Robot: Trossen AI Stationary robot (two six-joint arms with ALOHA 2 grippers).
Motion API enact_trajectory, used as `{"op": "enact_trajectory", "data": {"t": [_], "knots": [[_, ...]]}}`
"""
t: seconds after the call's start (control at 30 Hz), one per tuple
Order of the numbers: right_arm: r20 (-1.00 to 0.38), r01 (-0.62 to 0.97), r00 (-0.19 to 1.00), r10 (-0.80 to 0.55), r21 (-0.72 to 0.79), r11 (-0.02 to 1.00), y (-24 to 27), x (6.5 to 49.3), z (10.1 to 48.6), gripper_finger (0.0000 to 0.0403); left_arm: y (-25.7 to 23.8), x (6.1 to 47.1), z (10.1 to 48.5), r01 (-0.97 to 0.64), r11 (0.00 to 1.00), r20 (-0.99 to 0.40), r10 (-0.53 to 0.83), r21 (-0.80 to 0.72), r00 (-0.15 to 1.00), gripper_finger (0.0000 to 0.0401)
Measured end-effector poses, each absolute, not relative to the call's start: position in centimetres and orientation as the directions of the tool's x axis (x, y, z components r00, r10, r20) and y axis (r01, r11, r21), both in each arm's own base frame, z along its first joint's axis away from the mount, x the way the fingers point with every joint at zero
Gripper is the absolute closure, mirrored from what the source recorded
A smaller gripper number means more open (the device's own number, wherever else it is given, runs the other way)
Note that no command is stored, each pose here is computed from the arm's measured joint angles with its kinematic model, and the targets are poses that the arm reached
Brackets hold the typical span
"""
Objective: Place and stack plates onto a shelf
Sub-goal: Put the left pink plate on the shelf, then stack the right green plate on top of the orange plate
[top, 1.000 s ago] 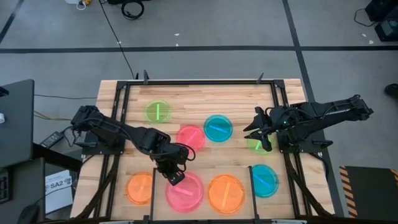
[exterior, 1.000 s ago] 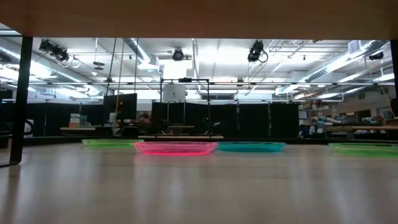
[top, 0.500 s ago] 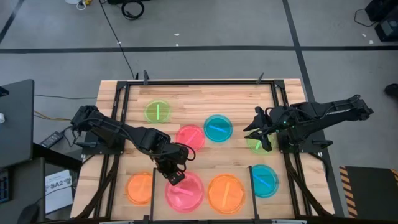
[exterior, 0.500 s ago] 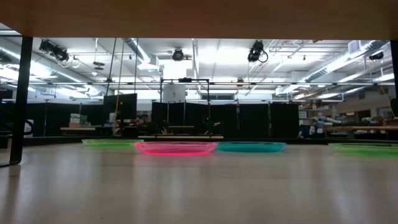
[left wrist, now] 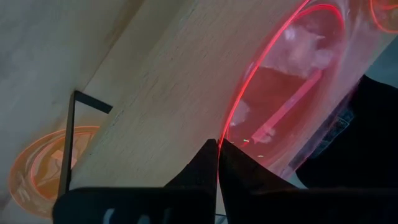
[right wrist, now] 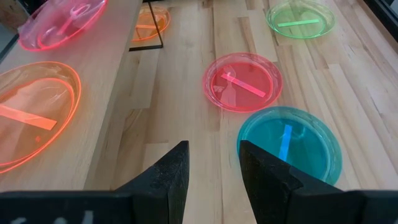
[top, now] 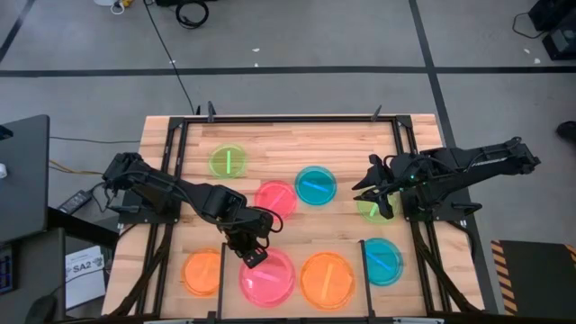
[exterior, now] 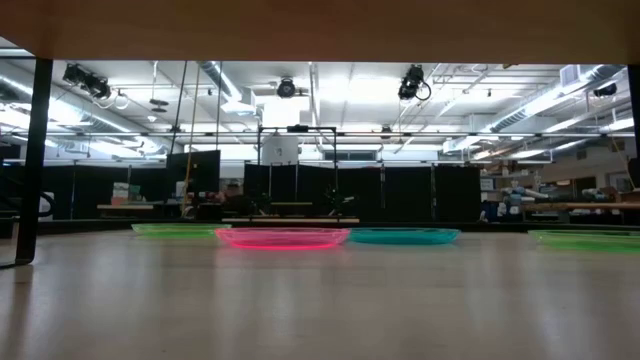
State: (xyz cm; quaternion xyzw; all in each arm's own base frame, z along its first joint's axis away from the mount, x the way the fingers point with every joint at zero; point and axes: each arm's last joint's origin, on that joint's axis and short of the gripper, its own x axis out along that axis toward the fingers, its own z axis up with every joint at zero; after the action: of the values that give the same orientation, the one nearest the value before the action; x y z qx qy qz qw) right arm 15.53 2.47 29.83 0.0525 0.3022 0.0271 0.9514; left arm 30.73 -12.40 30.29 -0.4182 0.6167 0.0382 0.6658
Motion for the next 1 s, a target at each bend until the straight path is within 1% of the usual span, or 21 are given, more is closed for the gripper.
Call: {"op": "enact_trajectory", "data": {"t": [0.27, 0.6, 1.0], "knots": [[-0.572, -0.02, 0.816, 0.083, 0.116, 0.993, 2.47, 15.53, 29.83, 0.0255, -12.4, 30.72, 30.3, -0.566, 0.647, -0.853, -0.465, -0.51, 0.237, 0.0383], [-0.572, -0.02, 0.816, 0.083, 0.116, 0.993, 2.47, 15.53, 29.83, 0.0255, -12.39, 30.69, 30.35, -0.565, 0.647, -0.852, -0.466, -0.511, 0.238, 0.0332], [-0.572, -0.02, 0.816, 0.084, 0.117, 0.993, 2.48, 15.53, 29.83, 0.0255, -12.35, 30.72, 30.32, -0.561, 0.656, -0.858, -0.45, -0.505, 0.247, 0.0298]]}}
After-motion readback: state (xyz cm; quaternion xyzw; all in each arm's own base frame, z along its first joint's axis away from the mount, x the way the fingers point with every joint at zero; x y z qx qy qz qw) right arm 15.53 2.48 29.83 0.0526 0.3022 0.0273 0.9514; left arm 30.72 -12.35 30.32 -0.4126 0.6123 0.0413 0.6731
